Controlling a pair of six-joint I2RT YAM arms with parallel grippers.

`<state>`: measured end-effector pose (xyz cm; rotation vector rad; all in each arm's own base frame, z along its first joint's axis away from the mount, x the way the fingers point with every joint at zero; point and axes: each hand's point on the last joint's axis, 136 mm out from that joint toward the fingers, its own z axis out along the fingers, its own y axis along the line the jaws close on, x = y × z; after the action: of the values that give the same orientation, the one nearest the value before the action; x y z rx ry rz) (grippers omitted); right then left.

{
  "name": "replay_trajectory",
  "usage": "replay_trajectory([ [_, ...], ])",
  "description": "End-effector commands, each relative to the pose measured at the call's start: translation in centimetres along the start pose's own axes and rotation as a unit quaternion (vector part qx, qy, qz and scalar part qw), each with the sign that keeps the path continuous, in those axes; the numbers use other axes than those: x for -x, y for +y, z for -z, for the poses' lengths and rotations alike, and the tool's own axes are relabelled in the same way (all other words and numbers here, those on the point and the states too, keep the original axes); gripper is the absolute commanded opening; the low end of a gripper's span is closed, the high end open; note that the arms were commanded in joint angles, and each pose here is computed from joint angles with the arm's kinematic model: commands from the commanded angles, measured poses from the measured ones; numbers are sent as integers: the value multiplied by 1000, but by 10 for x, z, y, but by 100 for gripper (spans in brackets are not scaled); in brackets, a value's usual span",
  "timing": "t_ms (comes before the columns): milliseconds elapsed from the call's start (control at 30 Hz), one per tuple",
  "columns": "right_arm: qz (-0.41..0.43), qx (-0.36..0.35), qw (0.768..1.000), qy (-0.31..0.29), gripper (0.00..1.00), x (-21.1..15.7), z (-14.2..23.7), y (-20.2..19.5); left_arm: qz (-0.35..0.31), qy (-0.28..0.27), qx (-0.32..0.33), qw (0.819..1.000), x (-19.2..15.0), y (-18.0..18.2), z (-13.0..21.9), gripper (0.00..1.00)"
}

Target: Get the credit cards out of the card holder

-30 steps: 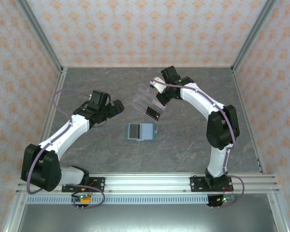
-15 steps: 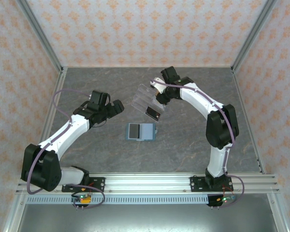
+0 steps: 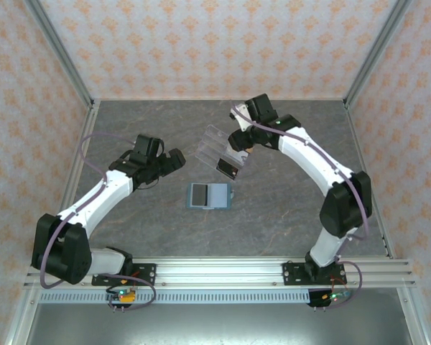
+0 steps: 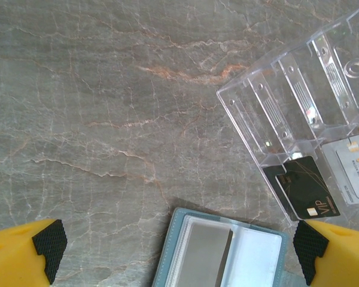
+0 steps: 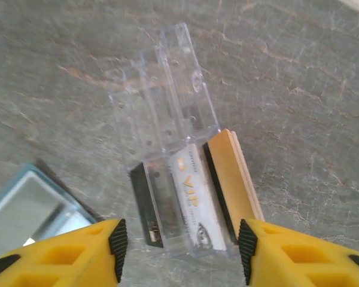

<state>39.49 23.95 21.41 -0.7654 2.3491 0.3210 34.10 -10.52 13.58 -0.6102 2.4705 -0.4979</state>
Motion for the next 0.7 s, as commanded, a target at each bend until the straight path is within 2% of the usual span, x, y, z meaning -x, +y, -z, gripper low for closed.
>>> replay_trajectory([
  [0,-121,-2,993,0,59,-8,9,15,7,22,1,1000,-6,1,-4,100],
  [100,-179,20,983,18,59,-23,4,39,3,33,1,999,-11,3,-8,100],
  [300,-272,36,958,83,47,-62,-29,85,-3,47,4,999,-18,6,-12,100],
  [433,-322,44,941,98,47,-82,-55,98,-4,58,-10,998,-25,4,-17,100],
  [567,-350,45,928,120,47,-95,-78,103,-1,79,-26,997,-38,3,-27,95],
  [667,-357,15,924,136,47,-107,-90,96,-4,93,-38,995,-47,-2,-33,85],
])
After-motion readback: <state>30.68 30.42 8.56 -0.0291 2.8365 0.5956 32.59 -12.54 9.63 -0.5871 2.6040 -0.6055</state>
